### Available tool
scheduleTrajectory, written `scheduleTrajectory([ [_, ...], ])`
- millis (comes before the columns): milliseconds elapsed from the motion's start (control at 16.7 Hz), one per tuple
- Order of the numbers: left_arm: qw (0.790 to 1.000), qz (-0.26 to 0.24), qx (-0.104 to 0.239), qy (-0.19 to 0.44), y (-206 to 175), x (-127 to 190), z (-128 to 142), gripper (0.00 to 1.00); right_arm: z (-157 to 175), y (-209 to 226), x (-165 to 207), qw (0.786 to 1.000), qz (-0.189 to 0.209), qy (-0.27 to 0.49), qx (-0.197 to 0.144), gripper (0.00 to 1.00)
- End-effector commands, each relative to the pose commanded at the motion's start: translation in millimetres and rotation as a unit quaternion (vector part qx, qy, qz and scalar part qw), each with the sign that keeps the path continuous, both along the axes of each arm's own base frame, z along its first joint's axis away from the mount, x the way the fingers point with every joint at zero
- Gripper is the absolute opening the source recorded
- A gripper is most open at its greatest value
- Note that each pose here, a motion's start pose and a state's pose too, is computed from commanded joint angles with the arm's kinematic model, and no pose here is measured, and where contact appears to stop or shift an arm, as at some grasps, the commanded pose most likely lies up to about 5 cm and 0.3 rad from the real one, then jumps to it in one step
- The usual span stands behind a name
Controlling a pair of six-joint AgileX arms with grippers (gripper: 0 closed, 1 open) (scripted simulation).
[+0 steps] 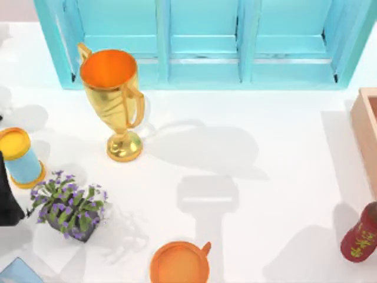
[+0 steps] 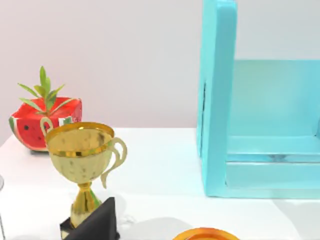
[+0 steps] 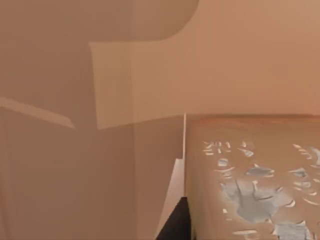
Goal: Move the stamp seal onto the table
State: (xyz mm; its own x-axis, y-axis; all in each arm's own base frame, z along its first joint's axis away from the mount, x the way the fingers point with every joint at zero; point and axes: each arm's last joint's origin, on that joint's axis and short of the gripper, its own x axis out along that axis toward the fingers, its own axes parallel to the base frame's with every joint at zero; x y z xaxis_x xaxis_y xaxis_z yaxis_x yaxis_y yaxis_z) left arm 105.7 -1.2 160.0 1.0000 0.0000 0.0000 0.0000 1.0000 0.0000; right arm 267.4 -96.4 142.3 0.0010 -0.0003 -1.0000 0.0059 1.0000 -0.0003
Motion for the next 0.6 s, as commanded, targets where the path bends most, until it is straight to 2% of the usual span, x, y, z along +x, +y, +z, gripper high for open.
scheduleTrajectory([
  [240,1.000,0.000,0.000,0.000,0.0,0.0,0.0,1.00,0.0,0.0,0.0,1.000,0.000,0.000,0.000,0.02],
  [600,1.000,0.000,0.000,0.000,0.0,0.0,0.0,1.00,0.0,0.0,0.0,1.000,0.000,0.000,0.000,0.00],
])
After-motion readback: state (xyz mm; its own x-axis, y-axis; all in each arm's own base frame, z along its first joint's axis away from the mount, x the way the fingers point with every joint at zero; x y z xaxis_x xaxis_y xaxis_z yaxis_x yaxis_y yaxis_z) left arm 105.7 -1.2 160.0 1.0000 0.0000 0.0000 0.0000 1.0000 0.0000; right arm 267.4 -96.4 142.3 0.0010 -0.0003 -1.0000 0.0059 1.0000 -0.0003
